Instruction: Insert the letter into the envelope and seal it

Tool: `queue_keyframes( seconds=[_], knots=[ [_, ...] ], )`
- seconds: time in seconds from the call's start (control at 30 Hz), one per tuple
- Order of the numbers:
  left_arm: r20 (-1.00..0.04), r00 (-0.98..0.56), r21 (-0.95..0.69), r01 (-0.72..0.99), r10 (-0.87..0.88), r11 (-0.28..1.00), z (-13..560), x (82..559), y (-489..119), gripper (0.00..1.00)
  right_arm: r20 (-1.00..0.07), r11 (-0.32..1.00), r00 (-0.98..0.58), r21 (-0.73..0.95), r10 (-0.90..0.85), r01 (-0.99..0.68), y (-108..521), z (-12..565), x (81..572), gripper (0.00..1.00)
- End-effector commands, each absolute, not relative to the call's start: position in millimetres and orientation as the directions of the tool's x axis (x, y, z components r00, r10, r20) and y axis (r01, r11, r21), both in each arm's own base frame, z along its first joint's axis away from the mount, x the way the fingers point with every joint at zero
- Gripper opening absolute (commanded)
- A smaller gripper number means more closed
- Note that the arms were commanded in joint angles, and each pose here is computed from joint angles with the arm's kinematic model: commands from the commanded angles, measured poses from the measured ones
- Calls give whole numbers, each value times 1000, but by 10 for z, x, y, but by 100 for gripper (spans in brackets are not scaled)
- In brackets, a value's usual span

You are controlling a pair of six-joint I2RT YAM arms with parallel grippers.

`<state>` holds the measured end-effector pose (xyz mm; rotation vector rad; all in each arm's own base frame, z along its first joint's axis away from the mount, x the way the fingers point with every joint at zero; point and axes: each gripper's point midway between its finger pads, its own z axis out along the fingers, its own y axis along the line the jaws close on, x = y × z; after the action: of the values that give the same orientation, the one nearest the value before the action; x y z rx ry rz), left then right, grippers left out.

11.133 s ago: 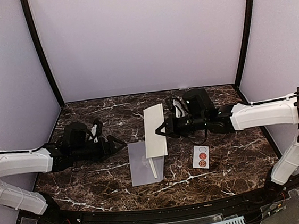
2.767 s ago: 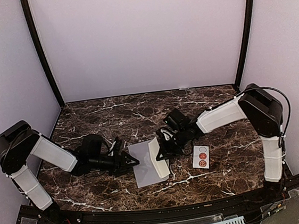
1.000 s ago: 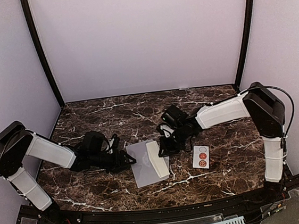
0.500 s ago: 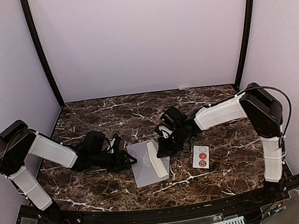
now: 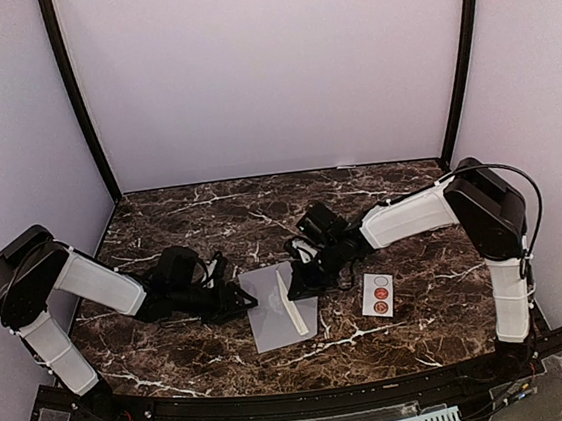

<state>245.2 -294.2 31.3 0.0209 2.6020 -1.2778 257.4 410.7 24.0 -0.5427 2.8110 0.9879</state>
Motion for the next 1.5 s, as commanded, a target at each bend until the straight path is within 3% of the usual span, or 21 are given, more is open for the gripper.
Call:
queue_keyframes(
  seconds=[0.0, 1.0, 1.1, 1.47],
  knots=[
    [-175, -982, -747, 83, -75, 660, 122, 2375, -2878, 45, -210, 706, -926, 601, -313, -375, 4245, 198, 2505, 7],
    [-188, -978, -754, 86, -89, 651, 170, 2397, -2899, 42, -223, 672, -927, 641, -300, -372, 4424, 443, 2424, 5],
    [-207, -974, -731, 90, -94, 676, 204, 2412, -2847, 42, -252, 685, -924, 621, -287, -382, 4360, 594, 2467, 8],
    [-352, -931, -648, 167, -97, 743, 622, 2585, -2690, 53, -380, 777, -909, 516, -171, -361, 3717, 1205, 2694, 36]
  ],
)
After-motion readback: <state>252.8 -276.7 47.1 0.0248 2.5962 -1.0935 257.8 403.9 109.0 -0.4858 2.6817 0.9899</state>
